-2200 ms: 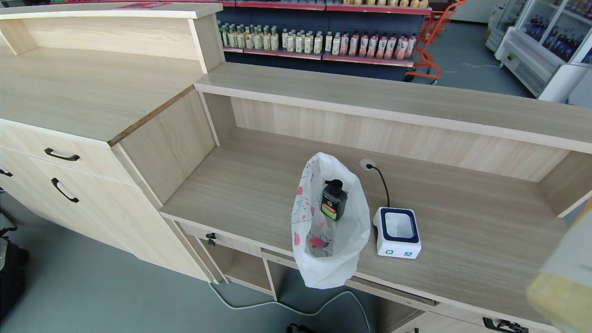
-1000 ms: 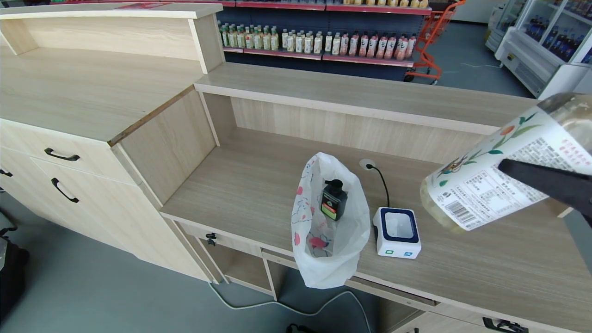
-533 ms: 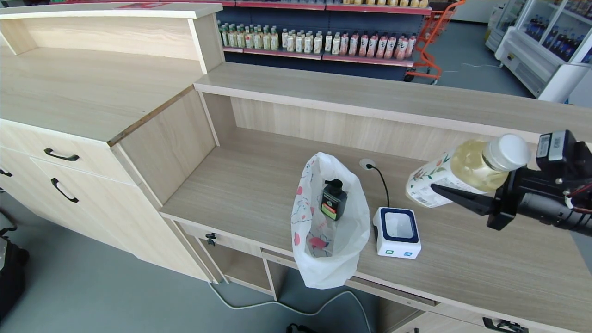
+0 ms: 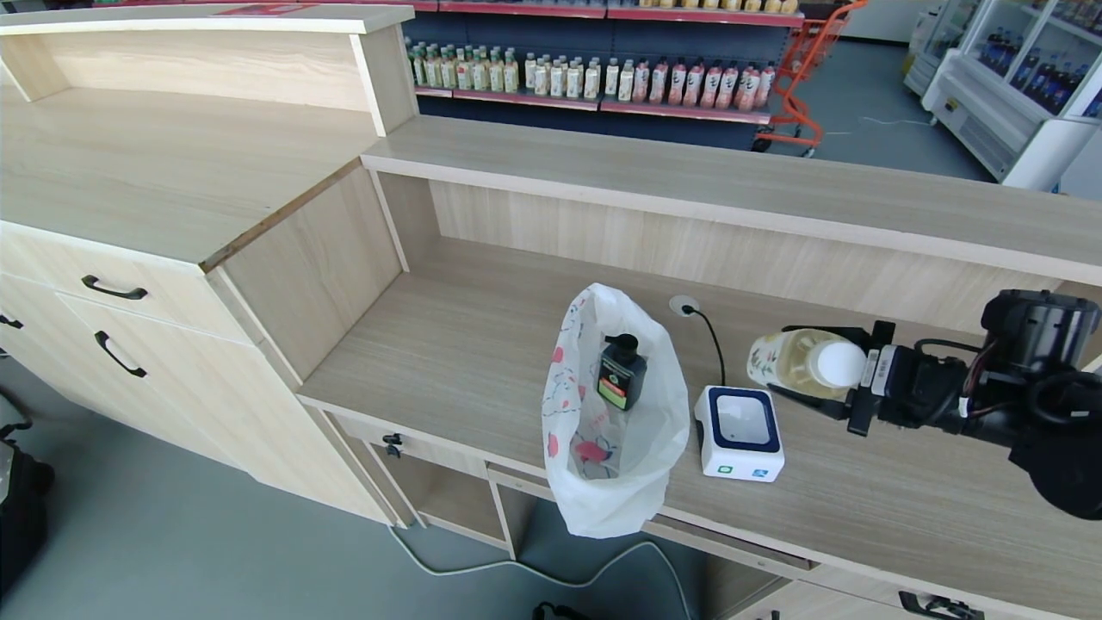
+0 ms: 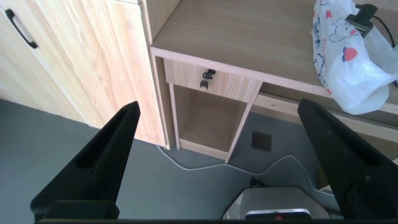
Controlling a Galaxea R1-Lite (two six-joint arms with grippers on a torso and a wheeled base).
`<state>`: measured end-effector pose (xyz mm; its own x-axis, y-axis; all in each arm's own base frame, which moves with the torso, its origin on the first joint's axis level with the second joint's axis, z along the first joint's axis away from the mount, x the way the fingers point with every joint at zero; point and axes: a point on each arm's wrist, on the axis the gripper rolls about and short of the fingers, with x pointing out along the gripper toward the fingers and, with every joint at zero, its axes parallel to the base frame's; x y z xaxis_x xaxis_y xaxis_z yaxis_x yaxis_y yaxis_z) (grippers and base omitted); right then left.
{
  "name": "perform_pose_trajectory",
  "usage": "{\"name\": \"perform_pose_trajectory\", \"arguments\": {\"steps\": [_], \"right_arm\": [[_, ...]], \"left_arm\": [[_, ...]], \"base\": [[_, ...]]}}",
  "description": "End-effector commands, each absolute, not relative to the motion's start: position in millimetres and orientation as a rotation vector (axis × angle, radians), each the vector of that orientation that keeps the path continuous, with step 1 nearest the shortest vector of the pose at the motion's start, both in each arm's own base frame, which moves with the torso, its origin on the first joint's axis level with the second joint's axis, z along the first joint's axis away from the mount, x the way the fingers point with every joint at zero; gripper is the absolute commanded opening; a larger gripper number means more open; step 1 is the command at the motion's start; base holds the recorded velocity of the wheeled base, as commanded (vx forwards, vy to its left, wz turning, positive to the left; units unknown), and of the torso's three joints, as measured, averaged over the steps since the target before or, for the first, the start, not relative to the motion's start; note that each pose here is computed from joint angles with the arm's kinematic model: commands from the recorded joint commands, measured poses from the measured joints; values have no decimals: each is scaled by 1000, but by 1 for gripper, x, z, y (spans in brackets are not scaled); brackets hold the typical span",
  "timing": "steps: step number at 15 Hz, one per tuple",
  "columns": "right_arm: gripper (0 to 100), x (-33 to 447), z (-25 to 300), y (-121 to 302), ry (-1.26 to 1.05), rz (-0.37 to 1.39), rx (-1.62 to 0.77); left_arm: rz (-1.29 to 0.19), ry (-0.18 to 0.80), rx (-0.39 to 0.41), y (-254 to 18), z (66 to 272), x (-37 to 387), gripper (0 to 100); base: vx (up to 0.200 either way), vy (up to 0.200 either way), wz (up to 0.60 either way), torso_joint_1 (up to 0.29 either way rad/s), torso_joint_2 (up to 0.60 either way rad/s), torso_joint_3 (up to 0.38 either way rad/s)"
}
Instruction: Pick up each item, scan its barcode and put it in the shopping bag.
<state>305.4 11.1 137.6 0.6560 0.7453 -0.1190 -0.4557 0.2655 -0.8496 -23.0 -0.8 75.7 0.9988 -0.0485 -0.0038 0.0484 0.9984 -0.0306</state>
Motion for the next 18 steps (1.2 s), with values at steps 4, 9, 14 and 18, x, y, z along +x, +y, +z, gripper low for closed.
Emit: {"name": "perform_pose_trajectory", "arguments": {"steps": [4, 9, 14, 18], "right_arm": [[0, 330, 110, 9, -311, 849, -1024], [0, 345, 97, 16, -339, 859, -1032], [0, 355, 84, 16, -358, 852, -1057], [0, 359, 74, 20, -351, 873, -1057]], "left_arm": [[-49, 4, -31, -1, 76, -23, 100], [-49, 4, -31, -1, 76, -23, 100], [-49, 5, -31, -1, 76, -23, 100], [-49, 4, -31, -1, 76, -23, 100]], "base": [[0, 0, 0, 0, 0, 0], [0, 0, 0, 0, 0, 0], [0, 0, 0, 0, 0, 0], [0, 0, 0, 0, 0, 0]]}}
